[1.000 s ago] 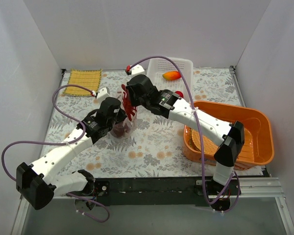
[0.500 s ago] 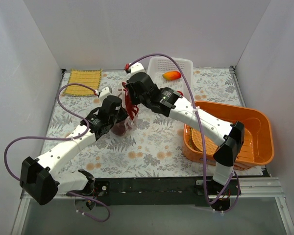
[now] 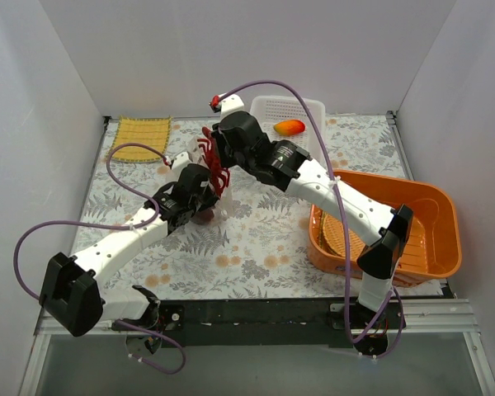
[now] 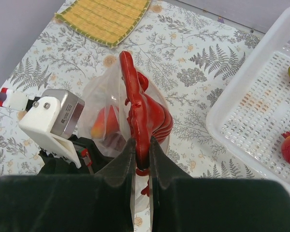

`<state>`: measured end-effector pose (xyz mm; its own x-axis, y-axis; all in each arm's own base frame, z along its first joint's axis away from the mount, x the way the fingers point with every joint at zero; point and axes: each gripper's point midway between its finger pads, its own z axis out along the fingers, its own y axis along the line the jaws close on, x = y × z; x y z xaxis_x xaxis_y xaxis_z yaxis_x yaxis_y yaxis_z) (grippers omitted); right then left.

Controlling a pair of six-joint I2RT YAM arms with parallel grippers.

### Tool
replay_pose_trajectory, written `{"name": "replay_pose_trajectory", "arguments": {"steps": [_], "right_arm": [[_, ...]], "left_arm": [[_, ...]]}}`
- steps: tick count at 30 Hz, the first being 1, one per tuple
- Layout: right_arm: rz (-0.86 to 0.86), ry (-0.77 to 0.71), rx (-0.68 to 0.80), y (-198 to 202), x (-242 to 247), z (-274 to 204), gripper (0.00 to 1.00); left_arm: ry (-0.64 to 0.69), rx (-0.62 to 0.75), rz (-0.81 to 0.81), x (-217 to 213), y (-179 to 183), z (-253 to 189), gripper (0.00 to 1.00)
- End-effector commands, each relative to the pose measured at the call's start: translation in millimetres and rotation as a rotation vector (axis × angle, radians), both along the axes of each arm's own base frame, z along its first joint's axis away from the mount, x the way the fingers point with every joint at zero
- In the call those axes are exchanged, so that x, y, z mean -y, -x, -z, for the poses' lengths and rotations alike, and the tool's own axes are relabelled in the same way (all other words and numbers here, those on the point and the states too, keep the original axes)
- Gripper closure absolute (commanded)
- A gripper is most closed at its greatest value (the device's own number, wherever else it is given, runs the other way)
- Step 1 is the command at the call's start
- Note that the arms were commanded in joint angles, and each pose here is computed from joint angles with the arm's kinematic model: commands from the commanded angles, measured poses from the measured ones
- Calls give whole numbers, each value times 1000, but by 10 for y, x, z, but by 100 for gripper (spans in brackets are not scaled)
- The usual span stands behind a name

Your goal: Open the zip-top bag and remove the fake food

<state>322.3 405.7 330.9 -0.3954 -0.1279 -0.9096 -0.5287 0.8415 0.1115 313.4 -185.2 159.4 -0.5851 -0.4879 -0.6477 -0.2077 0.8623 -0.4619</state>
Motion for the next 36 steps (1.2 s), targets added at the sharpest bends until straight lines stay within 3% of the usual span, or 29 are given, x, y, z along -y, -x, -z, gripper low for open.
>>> {"name": "replay_pose_trajectory", "arguments": {"steps": [1,9,21,36], "right_arm": [[19,-106,87,12,72,-504,99],[81,-64,111,-63,311,-464,99],[40,-135,96,47,217,-673,99],[111,-159,163,7,423,-1075,99]], "left_arm": [[22,87,-61,-83,-123,-349,100],[21,139,-105,-278,-14,-553,100],[0,62,-120,-314,-105,-121,100],[-18,-13,-146,-377,-148,374,100]]}}
